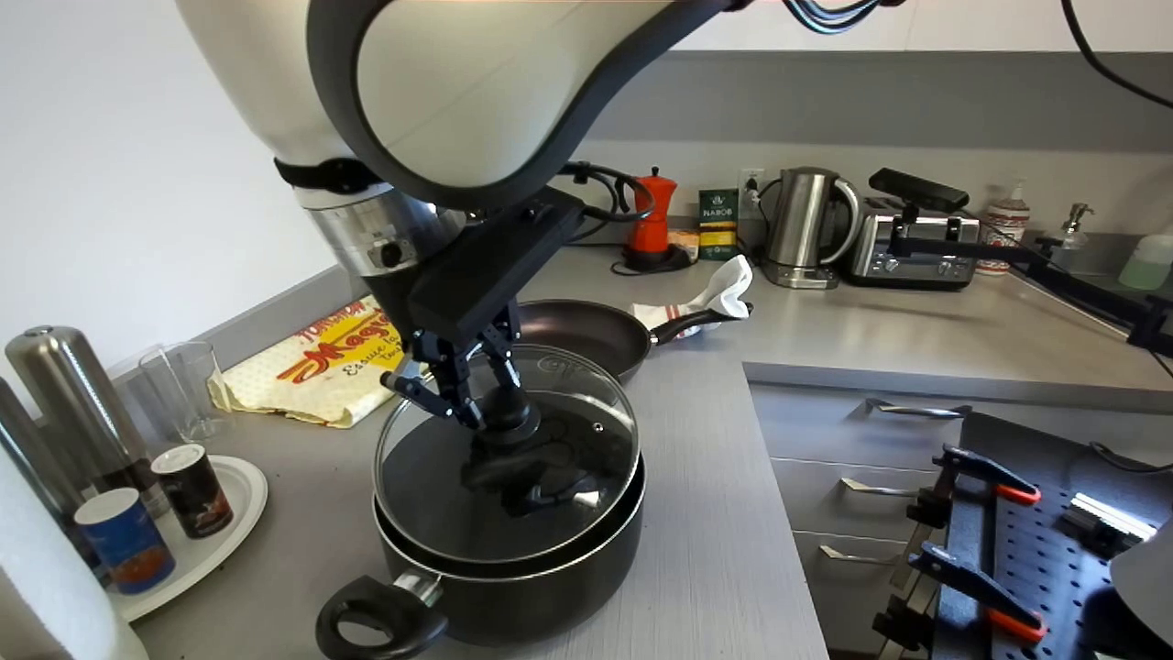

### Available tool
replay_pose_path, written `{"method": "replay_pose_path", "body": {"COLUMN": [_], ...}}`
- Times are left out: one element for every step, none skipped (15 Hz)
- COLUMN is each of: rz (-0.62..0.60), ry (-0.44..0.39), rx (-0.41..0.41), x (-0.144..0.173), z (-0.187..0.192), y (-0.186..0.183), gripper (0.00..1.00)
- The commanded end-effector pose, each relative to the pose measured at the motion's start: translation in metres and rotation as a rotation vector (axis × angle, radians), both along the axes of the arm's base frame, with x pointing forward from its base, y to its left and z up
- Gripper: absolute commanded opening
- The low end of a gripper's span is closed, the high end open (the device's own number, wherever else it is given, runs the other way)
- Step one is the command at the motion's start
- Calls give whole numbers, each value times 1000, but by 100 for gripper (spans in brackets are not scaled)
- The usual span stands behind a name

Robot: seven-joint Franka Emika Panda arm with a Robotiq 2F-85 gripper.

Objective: Put the glass lid on the black pot.

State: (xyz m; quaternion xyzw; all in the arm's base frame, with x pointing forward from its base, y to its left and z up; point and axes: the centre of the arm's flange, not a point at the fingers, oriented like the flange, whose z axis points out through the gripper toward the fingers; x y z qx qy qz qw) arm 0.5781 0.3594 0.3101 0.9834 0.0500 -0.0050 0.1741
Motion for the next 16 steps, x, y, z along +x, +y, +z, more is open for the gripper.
{"method": "replay_pose_path", "body": {"rz": [0,-4,-7,-11,-14,-17,-20,-23,-25,-26,-25,-22,-21,-15,-9,-8], "ry": [-12,-15,-16,-19,-21,-24,-21,-18,-12,-8,0,10,13,25,30,35], "rx": [-30,-32,-33,-36,-37,-38,-36,-33,-30,-29,-24,-13,-3,10,27,38], "x": [13,13,14,14,14,13,12,11,9,8,6,4,3,2,1,0], "z": [15,17,20,22,24,26,27,27,28,27,27,28,29,30,32,34], "y": [12,11,11,11,12,12,12,13,13,13,13,13,13,13,13,13], "gripper": [23,23,23,23,23,23,23,23,23,23,23,23,23,23,23,23]}}
